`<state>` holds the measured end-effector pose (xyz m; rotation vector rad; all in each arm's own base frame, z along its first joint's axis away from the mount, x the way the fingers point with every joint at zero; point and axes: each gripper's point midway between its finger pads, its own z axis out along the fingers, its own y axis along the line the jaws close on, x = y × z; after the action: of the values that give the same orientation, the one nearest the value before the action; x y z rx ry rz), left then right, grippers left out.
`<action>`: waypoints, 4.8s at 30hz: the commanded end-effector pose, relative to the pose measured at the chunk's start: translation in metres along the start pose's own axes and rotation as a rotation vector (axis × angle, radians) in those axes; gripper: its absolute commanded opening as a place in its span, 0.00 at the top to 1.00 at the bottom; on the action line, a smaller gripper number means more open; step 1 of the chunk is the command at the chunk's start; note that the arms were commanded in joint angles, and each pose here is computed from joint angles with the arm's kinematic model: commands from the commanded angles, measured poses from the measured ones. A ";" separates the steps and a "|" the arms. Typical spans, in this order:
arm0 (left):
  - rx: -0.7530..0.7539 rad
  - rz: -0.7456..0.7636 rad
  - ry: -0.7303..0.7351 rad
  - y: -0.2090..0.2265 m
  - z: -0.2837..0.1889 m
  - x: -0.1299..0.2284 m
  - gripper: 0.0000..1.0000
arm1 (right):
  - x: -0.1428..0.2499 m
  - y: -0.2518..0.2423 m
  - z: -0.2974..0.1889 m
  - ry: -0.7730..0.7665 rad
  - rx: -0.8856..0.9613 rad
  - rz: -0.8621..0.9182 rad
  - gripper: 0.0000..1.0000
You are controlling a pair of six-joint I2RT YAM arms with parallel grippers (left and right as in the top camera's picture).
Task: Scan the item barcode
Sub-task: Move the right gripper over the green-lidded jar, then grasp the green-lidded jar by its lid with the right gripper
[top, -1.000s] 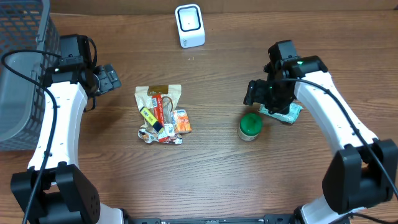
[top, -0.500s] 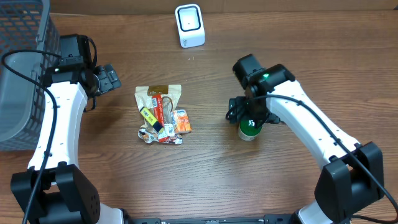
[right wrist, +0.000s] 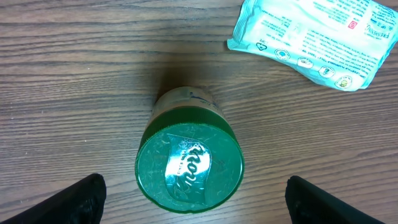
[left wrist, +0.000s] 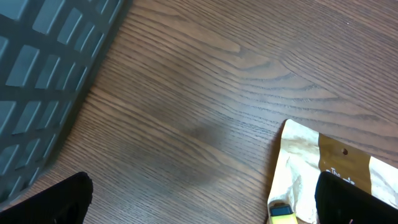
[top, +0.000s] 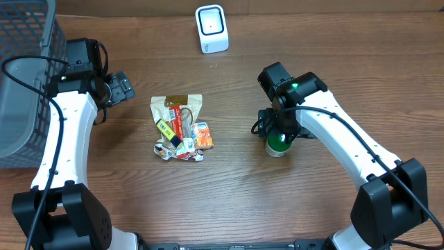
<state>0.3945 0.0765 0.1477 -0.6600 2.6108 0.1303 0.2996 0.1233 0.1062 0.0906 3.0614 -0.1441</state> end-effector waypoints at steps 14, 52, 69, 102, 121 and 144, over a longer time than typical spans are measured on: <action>0.015 0.015 -0.029 -0.002 -0.009 -0.007 0.00 | 0.010 0.010 0.036 -0.004 -0.062 -0.080 0.08; 0.014 0.015 -0.029 -0.002 -0.009 -0.007 0.00 | -0.017 0.067 0.038 -0.122 -0.316 0.007 0.32; 0.015 0.015 -0.029 -0.002 -0.009 -0.007 0.00 | -0.034 0.069 0.034 -0.270 -0.204 -0.003 0.28; 0.015 0.015 -0.029 -0.002 -0.009 -0.007 0.00 | -0.050 0.058 0.020 -0.279 -0.208 -0.036 0.10; 0.014 0.015 -0.029 -0.002 -0.009 -0.007 0.00 | -0.039 0.050 0.021 -0.071 -0.191 -0.103 0.10; 0.014 0.015 -0.029 -0.002 -0.009 -0.007 0.00 | -0.027 0.061 0.075 0.028 -0.103 -0.158 0.10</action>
<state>0.3944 0.0765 0.1477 -0.6601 2.6107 0.1308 0.3307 0.1765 0.0298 -0.1511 3.1071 0.0315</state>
